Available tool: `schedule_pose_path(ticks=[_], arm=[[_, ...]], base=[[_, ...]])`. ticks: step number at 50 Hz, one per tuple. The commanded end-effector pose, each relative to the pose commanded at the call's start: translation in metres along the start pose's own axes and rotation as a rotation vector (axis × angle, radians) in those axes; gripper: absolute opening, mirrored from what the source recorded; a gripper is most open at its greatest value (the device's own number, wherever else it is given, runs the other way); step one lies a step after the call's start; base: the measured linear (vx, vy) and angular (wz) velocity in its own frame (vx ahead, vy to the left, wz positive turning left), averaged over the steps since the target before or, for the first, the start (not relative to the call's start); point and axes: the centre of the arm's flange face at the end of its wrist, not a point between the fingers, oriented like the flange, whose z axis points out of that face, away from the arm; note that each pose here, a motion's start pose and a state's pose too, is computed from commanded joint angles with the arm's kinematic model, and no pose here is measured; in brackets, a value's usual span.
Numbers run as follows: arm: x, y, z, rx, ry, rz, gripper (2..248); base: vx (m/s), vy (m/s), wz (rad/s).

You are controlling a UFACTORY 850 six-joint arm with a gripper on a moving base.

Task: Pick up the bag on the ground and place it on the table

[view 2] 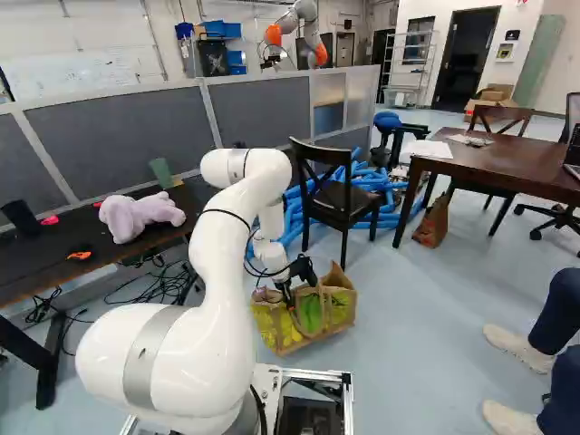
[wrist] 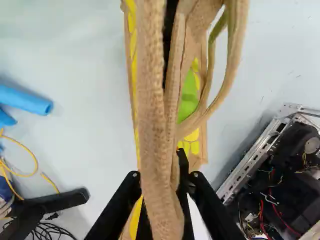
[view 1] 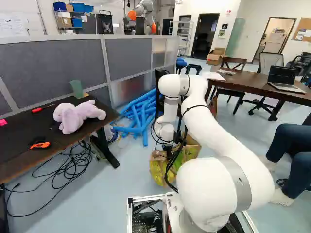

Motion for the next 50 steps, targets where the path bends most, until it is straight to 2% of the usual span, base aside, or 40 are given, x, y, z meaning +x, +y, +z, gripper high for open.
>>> schedule_pose_path(ticks=[19, 33, 50], arm=[[-0.03, 0.017, -0.03, -0.015, 0.011, -0.058, 35], [-0.04, 0.037, -0.052, -0.024, 0.027, -0.073, 35], [-0.052, 0.064, -0.077, -0.048, 0.018, -0.083, 35]], base=[[0.0, 0.0, 0.0], [0.0, 0.0, 0.0], [0.0, 0.0, 0.0]])
